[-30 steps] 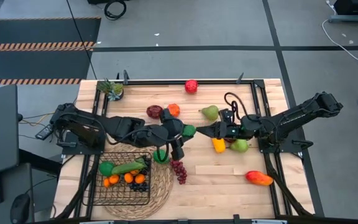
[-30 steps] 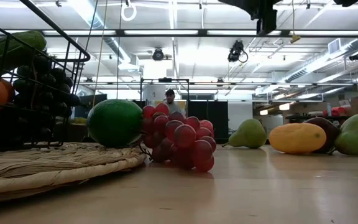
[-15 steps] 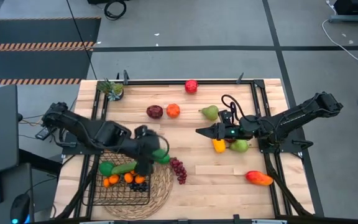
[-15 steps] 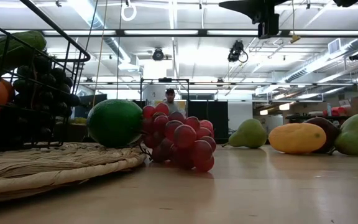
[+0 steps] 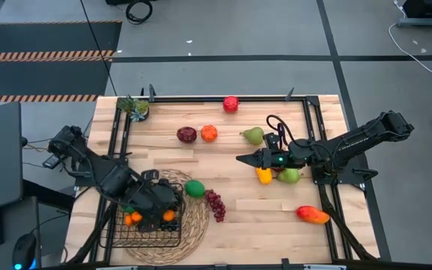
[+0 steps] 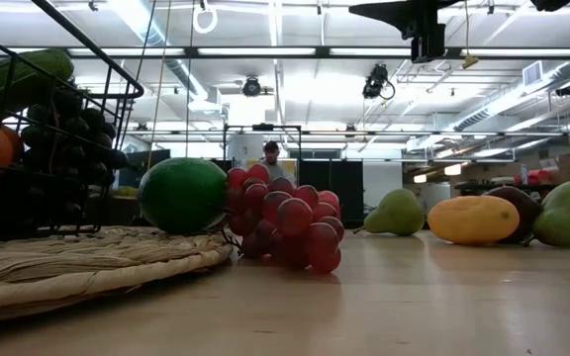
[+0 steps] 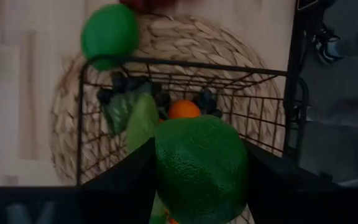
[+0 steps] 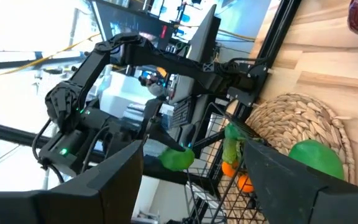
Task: Build produce basket
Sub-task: Put the right lime into the black wire basket, then put the red grapes into the black wire basket
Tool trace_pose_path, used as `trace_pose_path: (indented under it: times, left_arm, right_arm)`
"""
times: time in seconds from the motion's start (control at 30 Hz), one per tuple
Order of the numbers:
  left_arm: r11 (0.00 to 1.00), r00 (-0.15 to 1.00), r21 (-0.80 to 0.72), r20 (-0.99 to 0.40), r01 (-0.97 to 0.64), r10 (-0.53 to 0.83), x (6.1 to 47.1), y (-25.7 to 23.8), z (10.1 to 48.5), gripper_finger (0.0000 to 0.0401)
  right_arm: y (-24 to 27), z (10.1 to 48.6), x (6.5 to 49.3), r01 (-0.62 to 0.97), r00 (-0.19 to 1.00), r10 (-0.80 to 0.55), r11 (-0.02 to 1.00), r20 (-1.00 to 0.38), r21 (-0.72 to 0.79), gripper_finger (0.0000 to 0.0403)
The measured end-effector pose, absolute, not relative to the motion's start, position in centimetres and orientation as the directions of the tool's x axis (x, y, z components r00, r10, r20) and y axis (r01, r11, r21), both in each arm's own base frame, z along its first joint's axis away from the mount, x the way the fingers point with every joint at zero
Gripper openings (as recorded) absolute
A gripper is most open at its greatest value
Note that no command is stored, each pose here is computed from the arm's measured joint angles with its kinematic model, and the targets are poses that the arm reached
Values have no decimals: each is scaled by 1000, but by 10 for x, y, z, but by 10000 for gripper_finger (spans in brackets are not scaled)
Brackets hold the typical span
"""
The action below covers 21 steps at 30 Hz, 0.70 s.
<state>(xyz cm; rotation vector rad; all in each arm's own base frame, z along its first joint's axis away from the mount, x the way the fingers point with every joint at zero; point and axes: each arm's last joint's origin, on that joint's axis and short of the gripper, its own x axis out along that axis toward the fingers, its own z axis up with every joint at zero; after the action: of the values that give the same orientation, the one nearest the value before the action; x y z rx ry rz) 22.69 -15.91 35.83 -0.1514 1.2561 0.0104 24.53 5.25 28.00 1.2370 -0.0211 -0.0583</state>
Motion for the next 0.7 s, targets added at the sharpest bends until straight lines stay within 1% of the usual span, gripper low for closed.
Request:
trace_pose_path:
  times: [0.13,0.27,0.43,0.57,0.7]
  left_arm:
    - [986,276,-103,-959,-132,-63,226,-165,353,229]
    - [985,240,-105,-968,-135,-70,229,-170,347,268]
    - [980,227,-119,-970,-158,-81,233,-170,344,311]
    - [977,237,-116,-969,-181,-71,237,-164,345,324]
    - [971,266,-122,-962,-205,-65,249,-150,345,321]
  right_arm:
    - [54,280,245,22,1000,-18,334,-17,942,282]
    - [55,279,245,16,1000,11,335,-21,942,282]
    - [55,279,245,17,1000,16,336,-23,942,282]
    - [55,278,245,30,999,22,343,-39,939,282]
    - [55,276,245,48,998,22,350,-59,936,282]
